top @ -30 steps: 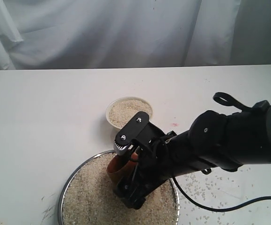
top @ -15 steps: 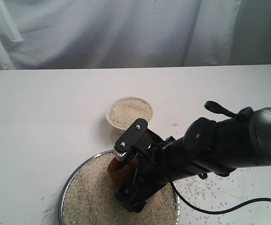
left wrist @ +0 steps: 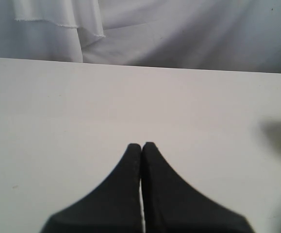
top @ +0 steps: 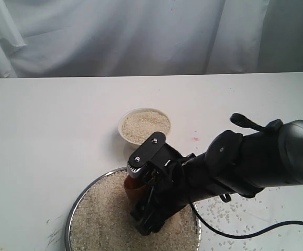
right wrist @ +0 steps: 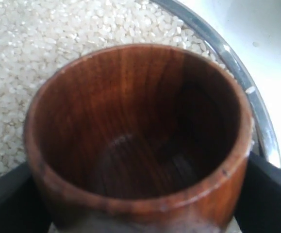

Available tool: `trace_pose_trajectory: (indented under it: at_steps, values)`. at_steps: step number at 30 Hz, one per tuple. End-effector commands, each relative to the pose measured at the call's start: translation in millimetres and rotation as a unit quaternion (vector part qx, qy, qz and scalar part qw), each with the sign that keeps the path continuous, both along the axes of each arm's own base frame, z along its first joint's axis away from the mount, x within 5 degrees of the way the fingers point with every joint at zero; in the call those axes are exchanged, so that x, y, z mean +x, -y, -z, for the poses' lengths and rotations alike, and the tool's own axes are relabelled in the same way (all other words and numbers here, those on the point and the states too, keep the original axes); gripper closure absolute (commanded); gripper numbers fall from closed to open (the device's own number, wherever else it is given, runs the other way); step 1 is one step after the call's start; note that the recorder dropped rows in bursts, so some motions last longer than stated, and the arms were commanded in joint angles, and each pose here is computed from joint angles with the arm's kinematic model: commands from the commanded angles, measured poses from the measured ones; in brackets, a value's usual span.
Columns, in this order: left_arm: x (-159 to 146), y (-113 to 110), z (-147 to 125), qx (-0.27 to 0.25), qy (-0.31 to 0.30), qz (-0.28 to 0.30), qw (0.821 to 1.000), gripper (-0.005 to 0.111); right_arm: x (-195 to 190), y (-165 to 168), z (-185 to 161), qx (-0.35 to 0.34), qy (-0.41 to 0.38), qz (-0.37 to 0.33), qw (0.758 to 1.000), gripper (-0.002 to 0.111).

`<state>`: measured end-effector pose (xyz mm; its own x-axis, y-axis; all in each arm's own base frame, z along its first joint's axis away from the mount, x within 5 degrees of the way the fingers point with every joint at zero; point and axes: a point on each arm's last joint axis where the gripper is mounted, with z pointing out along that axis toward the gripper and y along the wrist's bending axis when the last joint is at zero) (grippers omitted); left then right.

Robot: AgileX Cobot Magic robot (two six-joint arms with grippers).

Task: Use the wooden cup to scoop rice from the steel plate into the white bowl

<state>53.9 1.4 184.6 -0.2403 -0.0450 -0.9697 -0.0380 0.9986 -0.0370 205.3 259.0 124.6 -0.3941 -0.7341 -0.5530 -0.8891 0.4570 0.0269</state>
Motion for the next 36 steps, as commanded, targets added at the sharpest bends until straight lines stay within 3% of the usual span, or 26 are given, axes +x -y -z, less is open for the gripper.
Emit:
trace_pose_trajectory:
  at_steps: [1,8,17,23,25,29,32,36]
  values:
    - [0,0,0,0.000,0.006,-0.001,1.000,0.107,0,1,-5,0.003,0.009,-0.015,1.000,0.076]
    - [0,0,0,0.000,0.006,-0.001,1.000,0.107,-2,3,-29,0.000,0.068,-0.085,0.994,0.091]
    - [0,0,0,0.000,0.006,-0.001,1.000,0.107,-1,6,-46,0.003,0.117,-0.098,0.988,0.107]
    - [0,0,0,0.000,0.006,-0.001,1.000,0.107,-2,5,-53,-0.069,0.131,-0.222,0.964,0.108]
    - [0,0,0,0.000,0.006,-0.001,1.000,0.107,9,1,-70,-0.114,0.151,-0.242,0.952,0.108]
    - [0,0,0,0.000,0.006,-0.001,1.000,0.107,28,5,-108,-0.302,0.118,-0.270,0.907,0.108]
    - [0,0,0,0.000,0.006,-0.001,1.000,0.107,17,-11,-103,-0.359,0.079,-0.306,0.878,0.108]
    - [0,0,0,0.000,0.006,-0.001,1.000,0.107,-3,-42,-71,-0.468,0.090,-0.373,0.796,0.108]
